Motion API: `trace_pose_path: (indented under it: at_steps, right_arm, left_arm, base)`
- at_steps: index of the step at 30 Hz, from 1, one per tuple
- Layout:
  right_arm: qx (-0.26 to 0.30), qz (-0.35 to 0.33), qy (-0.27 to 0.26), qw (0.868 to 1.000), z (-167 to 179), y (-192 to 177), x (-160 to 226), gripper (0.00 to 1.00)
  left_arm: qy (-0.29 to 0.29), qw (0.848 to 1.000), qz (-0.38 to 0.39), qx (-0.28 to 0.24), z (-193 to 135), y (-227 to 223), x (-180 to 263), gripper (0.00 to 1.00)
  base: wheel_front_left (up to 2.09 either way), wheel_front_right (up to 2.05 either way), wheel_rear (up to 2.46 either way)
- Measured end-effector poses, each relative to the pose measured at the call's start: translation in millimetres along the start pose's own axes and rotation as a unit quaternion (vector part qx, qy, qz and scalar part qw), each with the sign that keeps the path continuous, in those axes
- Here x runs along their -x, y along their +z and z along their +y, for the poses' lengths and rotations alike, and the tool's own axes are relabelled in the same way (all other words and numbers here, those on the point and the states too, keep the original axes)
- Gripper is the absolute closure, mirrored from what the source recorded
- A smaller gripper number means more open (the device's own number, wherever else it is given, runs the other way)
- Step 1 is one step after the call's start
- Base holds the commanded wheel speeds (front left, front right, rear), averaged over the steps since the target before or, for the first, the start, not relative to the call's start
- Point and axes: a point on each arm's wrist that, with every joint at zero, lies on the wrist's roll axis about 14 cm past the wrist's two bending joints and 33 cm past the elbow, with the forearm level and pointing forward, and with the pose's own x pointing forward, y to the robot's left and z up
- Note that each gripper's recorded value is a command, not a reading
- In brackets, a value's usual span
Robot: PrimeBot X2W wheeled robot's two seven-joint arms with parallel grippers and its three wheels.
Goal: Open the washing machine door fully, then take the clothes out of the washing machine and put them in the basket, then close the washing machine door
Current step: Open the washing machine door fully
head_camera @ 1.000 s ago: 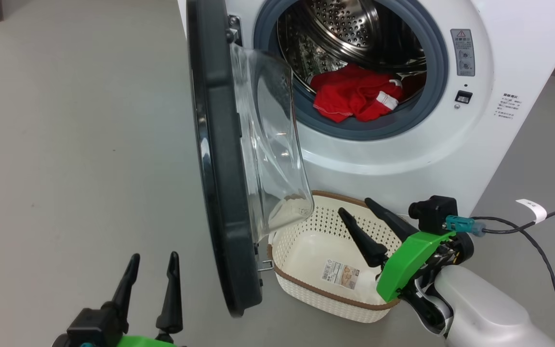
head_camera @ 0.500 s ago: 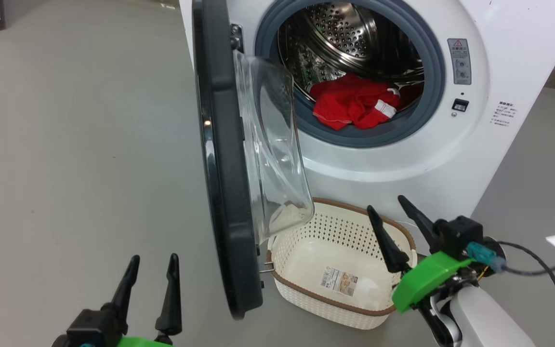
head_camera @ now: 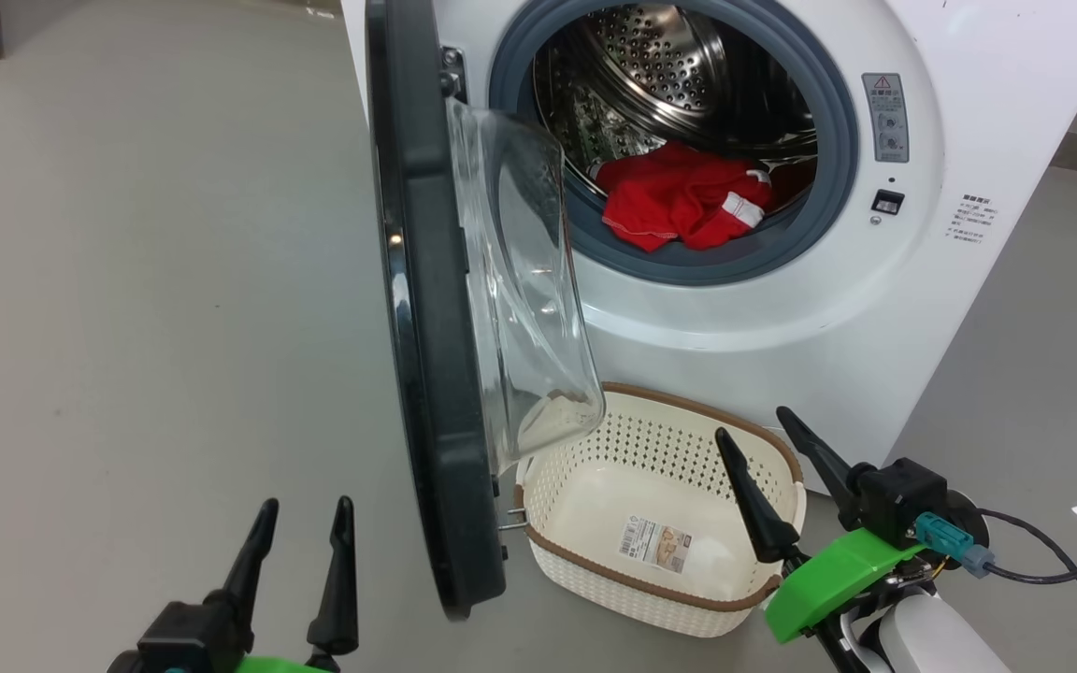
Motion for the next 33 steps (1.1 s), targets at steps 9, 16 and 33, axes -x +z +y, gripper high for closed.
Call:
trace_pose_path:
  at_steps: [9,16,33]
  right_arm:
    - [-0.003,-0.001,0.001,1.0,0.4,-0.5,-0.8,0.0]
    - [-0.005,0.001,0.001,1.0,0.3,-2.2,-0.9,0.0]
    - [-0.009,0.006,-0.005,1.0,-3.6,-5.0,1.3,0.0]
  left_arm:
    - [0.004,1.0,0.005,-0.005,1.8,-2.8,-0.3,0.0]
    - [0.004,1.0,0.008,-0.008,2.1,-4.5,-0.3,0.04]
    - [-0.039,0.994,-0.107,-0.009,-25.6,66.8,-22.0,1.0]
  base:
    - [0.0,0.0,0.0]
    - [0.0,0.0,0.0]
    - [0.0,0.0,0.0]
